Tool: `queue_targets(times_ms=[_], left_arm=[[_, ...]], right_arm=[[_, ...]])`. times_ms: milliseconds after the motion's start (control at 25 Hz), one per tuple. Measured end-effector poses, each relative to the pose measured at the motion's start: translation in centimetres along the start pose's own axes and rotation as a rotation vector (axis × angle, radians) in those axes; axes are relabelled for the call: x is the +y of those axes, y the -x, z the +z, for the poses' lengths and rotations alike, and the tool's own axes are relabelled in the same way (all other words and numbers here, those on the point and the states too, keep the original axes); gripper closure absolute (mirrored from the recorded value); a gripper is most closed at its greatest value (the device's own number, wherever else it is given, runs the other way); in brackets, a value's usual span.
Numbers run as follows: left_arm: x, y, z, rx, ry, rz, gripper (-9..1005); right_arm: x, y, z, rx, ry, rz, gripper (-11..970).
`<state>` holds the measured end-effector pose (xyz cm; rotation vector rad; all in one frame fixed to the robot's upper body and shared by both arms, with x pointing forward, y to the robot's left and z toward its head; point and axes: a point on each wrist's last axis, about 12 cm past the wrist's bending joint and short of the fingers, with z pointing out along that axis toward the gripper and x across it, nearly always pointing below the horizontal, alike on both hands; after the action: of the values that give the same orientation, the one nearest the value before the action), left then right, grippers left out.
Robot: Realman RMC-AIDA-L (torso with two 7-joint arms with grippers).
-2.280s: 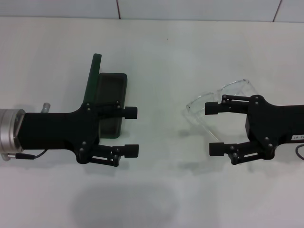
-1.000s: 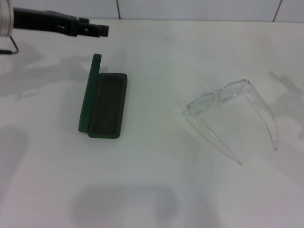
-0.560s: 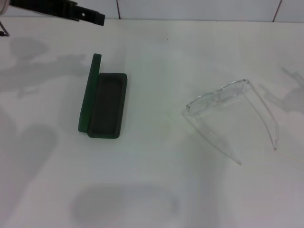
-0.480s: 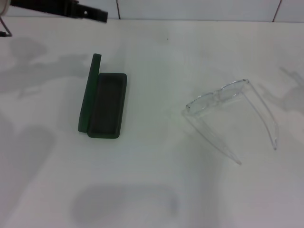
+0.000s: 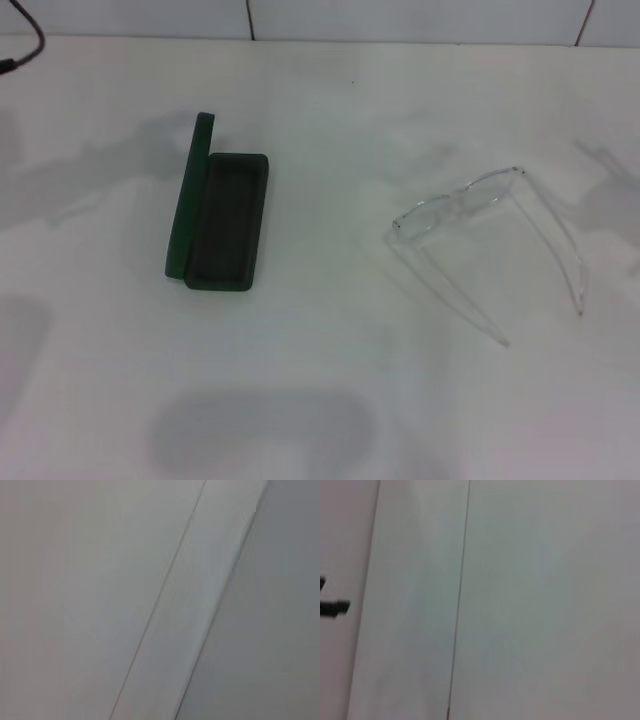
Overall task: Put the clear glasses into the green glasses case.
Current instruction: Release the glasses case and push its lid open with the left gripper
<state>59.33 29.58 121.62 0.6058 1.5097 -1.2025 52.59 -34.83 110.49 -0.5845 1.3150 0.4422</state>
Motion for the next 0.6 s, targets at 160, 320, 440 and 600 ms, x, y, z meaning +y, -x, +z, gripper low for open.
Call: queue_targets(times_ms=[160,320,440,600], left_arm=[[0.1,0.9,0.6,0.089,0.085,0.007,289],[-0.2,1.4,0.8,0.243,0.19,0.023,290],[0.0,1.8,0.6,0.325,0.246,0.003,290],[0.5,1.7,0.4,0.411,0.311,-0.028,291]], right_arm=[[0.2,-0.1,0.4,0.015,0.027,-0.004,87],[0.2,-0.3,0.6,0.028,0.034,-0.007,87],[0.2,-0.3,0.7,0.03,0.034,-0.009,87],[0.1,-0.3,0.8,0.033,0.031,-0.01,87]])
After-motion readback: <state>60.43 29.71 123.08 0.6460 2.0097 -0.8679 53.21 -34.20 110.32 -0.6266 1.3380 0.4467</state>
